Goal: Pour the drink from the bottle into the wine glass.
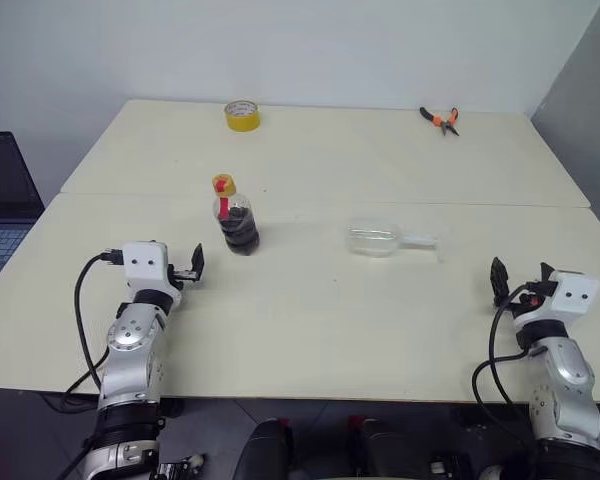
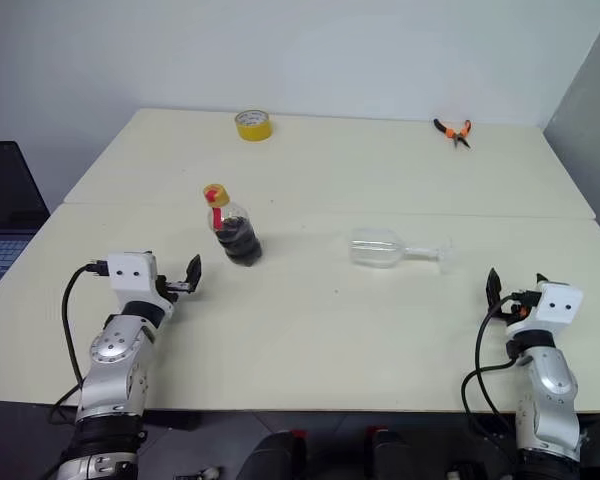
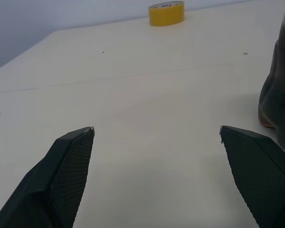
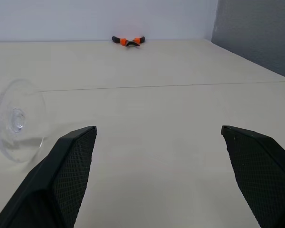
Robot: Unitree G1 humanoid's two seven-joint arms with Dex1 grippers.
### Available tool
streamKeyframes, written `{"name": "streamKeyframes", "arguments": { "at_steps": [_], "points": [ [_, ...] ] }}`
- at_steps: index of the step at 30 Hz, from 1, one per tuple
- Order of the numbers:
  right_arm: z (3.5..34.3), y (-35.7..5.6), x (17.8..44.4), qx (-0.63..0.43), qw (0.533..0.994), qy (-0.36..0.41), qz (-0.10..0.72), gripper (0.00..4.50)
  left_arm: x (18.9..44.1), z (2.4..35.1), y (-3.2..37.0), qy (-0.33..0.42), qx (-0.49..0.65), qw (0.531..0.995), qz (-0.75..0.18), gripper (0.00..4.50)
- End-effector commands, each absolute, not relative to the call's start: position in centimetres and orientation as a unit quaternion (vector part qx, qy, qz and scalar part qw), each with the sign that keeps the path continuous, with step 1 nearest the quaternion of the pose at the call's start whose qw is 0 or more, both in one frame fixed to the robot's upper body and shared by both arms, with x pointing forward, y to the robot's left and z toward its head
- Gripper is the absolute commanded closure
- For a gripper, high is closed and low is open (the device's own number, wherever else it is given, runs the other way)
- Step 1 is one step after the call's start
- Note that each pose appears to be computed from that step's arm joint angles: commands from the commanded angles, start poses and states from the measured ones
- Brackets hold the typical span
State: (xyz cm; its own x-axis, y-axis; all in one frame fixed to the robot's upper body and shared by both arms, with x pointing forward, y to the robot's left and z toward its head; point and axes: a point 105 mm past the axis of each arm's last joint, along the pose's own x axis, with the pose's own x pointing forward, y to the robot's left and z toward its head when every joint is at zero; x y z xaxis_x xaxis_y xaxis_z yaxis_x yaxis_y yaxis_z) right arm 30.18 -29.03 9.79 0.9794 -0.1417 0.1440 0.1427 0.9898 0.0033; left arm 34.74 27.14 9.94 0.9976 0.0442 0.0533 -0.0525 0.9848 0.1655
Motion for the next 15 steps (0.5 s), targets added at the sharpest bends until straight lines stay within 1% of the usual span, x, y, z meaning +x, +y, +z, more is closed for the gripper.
{"name": "streamKeyframes", "arguments": {
  "at_steps": [1,5,13,15],
  "points": [
    [11.7,-29.1,30.0,-0.012,0.992,-0.102,-0.07,0.0,34.8,11.3,26.6,-0.055,0.097,0.994,0.014,0.01],
    [11.7,-28.4,30.0,-0.017,0.993,-0.101,-0.05,0.0,34.8,11.3,27.1,-0.051,0.092,0.994,0.028,0.01],
    [13.2,-24.0,29.3,-0.046,0.99,-0.119,0.064,0.0,33.5,11.8,26.8,-0.071,0.087,0.993,-0.022,0.01],
    [13.8,-21.6,28.7,-0.082,0.98,-0.122,0.133,0.0,33.2,12.0,26.4,-0.079,0.099,0.991,-0.042,0.01]
  ]
}}
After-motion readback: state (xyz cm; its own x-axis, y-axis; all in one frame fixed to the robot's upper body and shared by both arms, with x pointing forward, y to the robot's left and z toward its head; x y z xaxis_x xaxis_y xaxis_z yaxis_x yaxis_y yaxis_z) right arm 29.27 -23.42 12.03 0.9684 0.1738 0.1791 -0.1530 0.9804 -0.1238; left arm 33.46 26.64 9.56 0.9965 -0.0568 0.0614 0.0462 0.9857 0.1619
